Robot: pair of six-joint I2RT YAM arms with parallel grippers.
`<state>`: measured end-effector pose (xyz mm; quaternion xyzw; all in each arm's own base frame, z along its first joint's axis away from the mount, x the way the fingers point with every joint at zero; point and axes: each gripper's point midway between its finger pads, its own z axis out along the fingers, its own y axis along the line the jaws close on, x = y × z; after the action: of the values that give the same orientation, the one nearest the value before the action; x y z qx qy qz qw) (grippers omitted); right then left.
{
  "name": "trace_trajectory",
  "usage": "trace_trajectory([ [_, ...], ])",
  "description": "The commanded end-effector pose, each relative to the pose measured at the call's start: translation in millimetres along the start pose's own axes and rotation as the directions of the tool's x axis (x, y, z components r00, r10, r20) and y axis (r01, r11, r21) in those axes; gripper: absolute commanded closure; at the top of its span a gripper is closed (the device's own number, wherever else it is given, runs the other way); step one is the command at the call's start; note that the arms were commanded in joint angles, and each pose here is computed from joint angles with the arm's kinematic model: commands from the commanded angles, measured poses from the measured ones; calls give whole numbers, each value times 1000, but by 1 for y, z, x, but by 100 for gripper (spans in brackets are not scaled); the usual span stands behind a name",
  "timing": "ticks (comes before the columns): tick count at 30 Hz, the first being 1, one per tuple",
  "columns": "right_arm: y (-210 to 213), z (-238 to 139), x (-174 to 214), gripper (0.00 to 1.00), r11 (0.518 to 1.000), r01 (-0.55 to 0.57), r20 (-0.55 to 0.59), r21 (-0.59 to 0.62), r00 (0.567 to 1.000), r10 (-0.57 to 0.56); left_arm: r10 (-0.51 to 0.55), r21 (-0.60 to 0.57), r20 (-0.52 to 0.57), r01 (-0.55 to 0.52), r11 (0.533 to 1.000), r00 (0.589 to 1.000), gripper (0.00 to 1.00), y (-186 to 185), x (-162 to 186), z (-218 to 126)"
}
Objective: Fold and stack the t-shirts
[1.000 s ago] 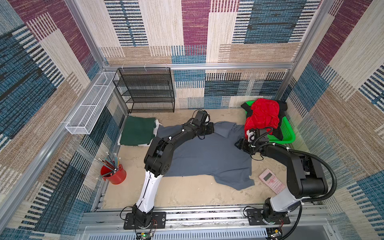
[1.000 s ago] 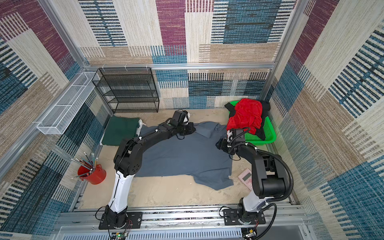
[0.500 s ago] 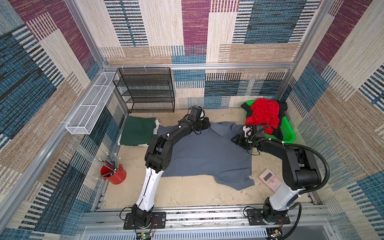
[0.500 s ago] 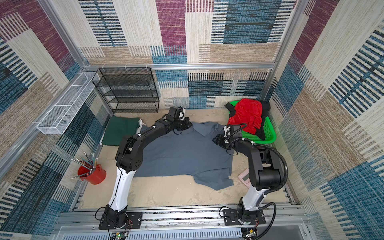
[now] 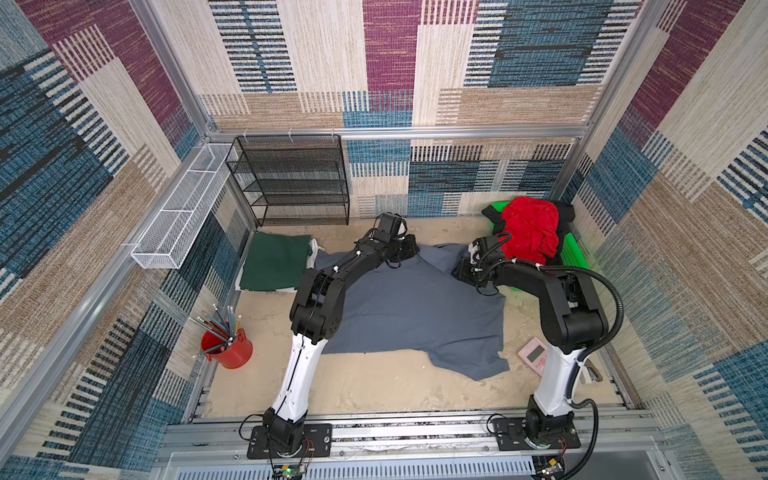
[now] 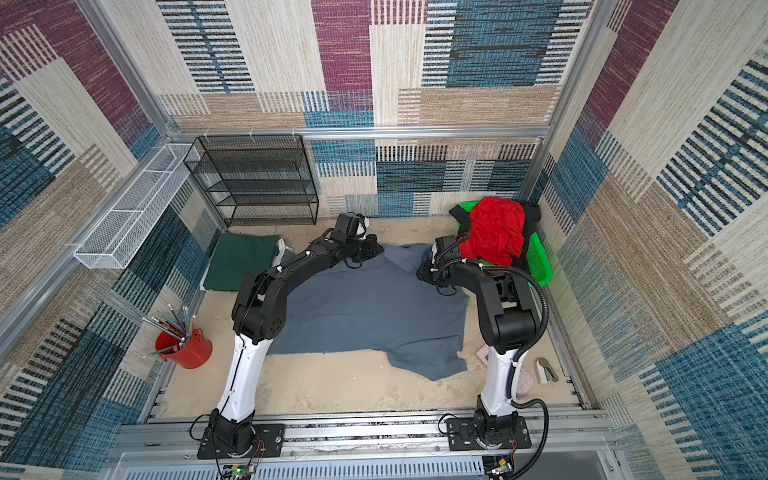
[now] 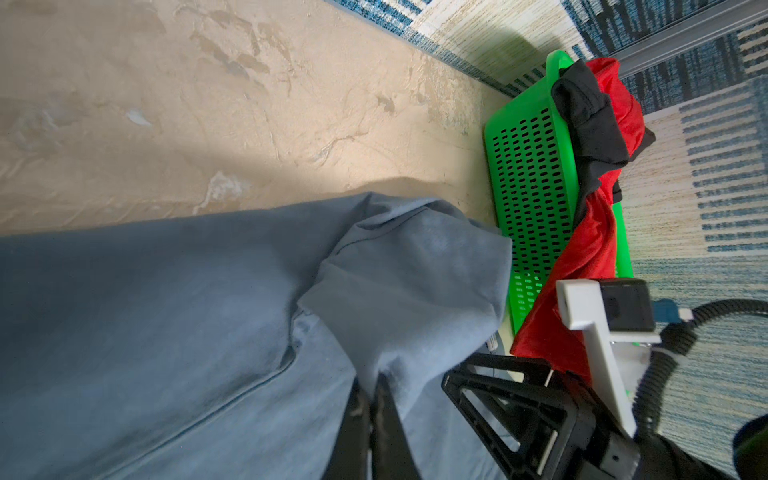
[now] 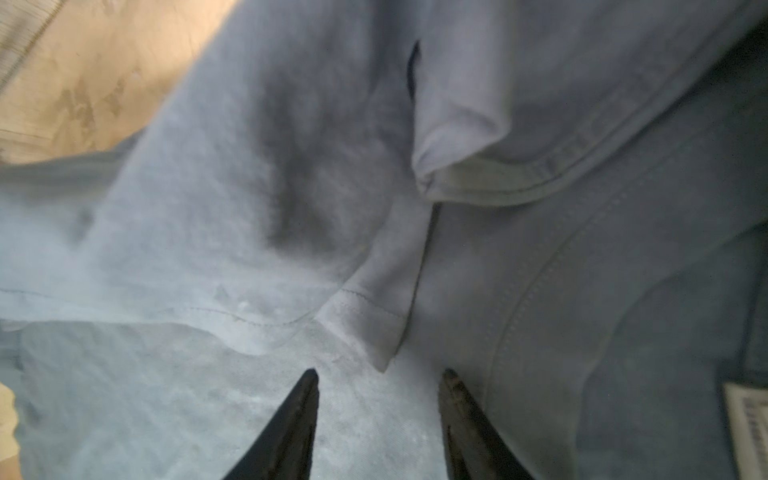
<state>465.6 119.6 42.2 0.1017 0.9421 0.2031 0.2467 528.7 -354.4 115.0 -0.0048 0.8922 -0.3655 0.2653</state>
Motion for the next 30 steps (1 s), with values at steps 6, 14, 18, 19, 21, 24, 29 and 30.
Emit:
trace_trajectory([
  [6,-3,13,-3,53,999,12,-15,36,1000,-12,-23,40,5,22,999,1000,100,-5,-5,0],
  [14,-3,18,-4,58,994,42,-24,106,999,-39,-35,41,0,35,999,999,100,1,-4,3],
  [18,-1,13,-6,59,990,56,-21,131,998,-53,-38,44,1,38,998,999,100,1,-4,3],
  [19,0,10,-6,59,989,57,-16,138,998,-55,-39,44,1,39,998,999,100,2,-4,3],
  [21,1,7,-9,59,988,59,-6,143,998,-58,-38,45,3,38,998,999,100,1,-5,2],
  [24,3,3,-13,59,987,64,-1,150,998,-64,-41,47,3,41,998,999,100,2,-5,3],
  [29,6,-1,-16,63,988,61,9,142,998,-63,-45,55,2,45,997,999,100,2,-5,3],
  [30,9,0,-16,63,990,61,9,126,998,-63,-47,53,4,47,997,999,100,3,-6,3],
])
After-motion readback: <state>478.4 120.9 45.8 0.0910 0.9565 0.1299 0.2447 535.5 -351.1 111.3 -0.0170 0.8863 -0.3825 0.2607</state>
